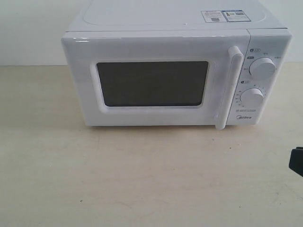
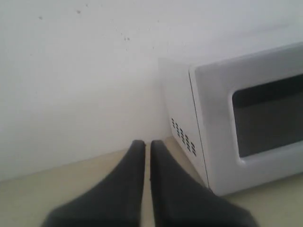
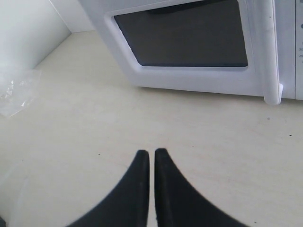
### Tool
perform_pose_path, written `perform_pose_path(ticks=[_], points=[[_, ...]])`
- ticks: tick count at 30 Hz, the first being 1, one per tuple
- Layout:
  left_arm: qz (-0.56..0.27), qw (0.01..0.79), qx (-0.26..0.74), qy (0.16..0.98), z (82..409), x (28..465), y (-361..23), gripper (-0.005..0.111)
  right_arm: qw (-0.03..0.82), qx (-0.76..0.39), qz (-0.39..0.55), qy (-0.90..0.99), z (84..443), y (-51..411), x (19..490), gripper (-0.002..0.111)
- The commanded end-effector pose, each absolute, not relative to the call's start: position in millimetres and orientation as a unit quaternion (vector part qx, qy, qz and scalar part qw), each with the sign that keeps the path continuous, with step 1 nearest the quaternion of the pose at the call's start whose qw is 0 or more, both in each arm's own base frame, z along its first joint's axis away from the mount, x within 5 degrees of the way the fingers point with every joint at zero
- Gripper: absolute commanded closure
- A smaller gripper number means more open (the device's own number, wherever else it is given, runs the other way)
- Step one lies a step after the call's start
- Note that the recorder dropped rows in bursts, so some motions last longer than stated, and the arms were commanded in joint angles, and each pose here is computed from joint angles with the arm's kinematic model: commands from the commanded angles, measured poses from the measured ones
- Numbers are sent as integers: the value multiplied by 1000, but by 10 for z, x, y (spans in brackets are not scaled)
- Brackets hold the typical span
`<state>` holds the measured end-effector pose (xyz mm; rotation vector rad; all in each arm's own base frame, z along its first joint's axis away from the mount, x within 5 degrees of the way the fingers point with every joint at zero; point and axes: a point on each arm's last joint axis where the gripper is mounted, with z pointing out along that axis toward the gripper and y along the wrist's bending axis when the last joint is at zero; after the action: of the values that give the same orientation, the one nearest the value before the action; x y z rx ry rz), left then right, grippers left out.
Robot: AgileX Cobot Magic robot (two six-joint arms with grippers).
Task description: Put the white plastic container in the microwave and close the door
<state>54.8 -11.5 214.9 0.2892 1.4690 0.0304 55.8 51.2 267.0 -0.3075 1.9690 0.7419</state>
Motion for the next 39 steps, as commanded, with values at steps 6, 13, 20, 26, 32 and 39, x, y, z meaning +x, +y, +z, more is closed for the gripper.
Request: perform_pose_path(ticks=[6, 13, 20, 26, 32, 39], points=[[41, 732, 132, 667, 2121, 556, -83, 102, 487, -124, 305, 809, 2661, 510, 558, 108], [30, 702, 144, 696, 2043, 556, -103, 102, 487, -124, 305, 809, 2661, 510, 558, 108], [25, 659, 162, 734, 1933, 545, -119, 102, 487, -124, 305, 809, 2661, 510, 558, 108], [20, 636, 129, 760, 1880, 542, -79, 102, 488, -125, 305, 808, 2662, 509, 559, 108], [3, 636, 109, 764, 1878, 542, -80, 102, 488, -125, 305, 808, 2662, 509, 559, 108], [-16, 635, 97, 767, 1876, 540, -91, 102, 488, -125, 305, 808, 2662, 509, 559, 108]])
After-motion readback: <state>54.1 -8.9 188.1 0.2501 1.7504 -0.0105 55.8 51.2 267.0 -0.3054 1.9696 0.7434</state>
